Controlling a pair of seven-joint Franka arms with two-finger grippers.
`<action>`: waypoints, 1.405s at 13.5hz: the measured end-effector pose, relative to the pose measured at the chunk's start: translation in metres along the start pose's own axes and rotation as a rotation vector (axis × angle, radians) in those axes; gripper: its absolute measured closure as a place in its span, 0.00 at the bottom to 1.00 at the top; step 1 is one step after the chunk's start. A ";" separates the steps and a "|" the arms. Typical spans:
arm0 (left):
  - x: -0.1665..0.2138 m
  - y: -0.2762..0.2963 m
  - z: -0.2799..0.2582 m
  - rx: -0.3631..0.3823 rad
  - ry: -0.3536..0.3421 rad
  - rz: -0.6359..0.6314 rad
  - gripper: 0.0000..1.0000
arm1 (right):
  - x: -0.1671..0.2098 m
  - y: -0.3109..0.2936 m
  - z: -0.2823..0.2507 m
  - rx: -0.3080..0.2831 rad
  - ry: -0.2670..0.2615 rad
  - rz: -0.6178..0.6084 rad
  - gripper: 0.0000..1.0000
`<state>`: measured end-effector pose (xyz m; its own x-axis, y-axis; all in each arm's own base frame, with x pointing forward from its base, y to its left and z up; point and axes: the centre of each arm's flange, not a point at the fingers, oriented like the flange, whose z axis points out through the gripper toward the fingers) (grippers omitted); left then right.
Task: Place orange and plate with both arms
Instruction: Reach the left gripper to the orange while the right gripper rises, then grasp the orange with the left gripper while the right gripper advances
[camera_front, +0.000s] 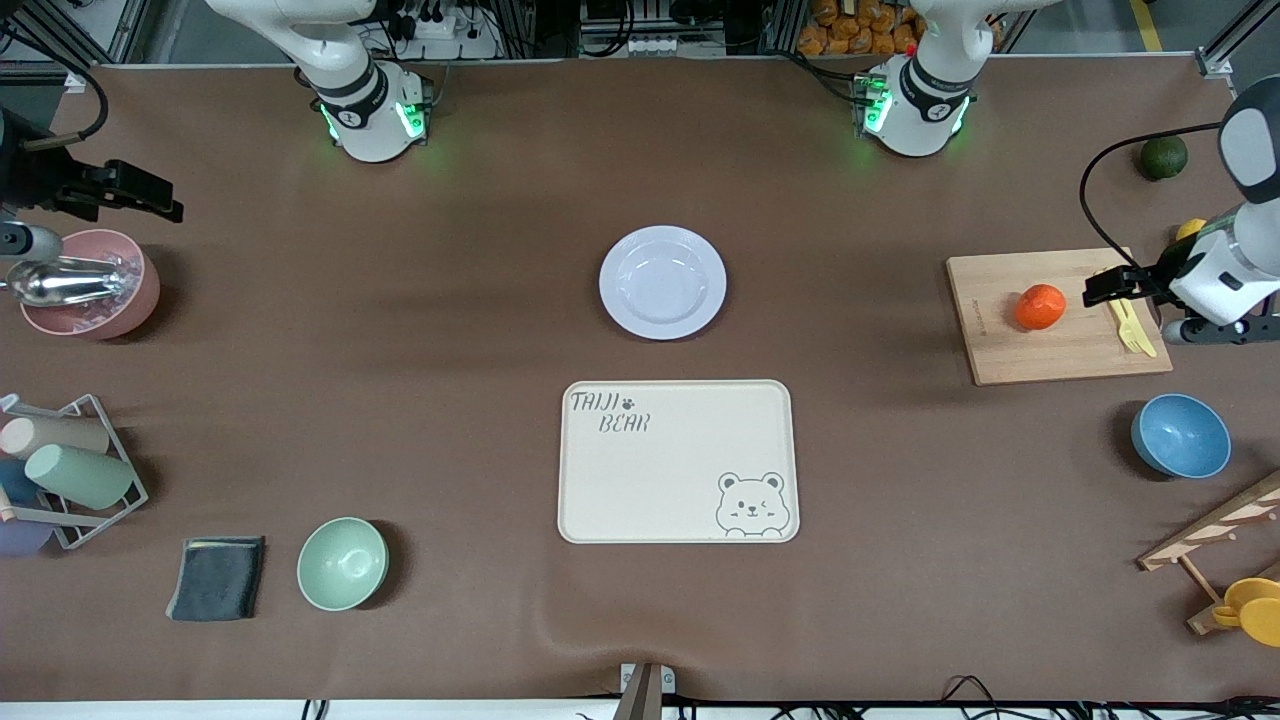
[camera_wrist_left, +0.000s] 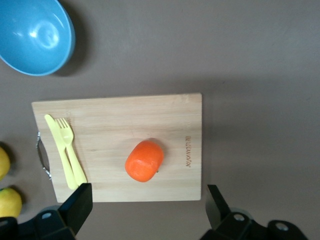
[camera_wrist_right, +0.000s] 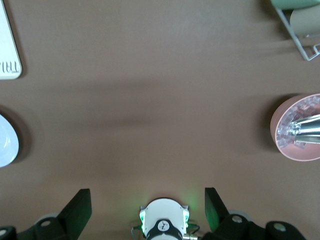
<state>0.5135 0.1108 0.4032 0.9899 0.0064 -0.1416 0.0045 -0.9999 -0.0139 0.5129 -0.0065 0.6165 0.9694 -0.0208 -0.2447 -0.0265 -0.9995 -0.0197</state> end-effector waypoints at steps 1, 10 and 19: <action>-0.005 -0.005 0.018 -0.003 -0.003 0.009 0.00 | 0.000 -0.003 0.007 -0.001 -0.023 -0.006 0.00; -0.014 -0.030 0.105 0.004 -0.078 0.130 0.00 | 0.006 -0.032 0.125 0.291 -0.362 0.010 0.00; -0.015 -0.032 0.164 -0.019 -0.159 0.132 0.00 | 0.064 -0.023 0.261 0.627 -0.676 0.025 0.00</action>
<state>0.4750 0.1447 0.2430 0.9472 -0.1243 -0.2955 -0.1195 -0.9922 0.0341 0.5119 0.0221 0.3486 0.6229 0.1747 -0.7625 -0.3640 -0.7980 -0.4802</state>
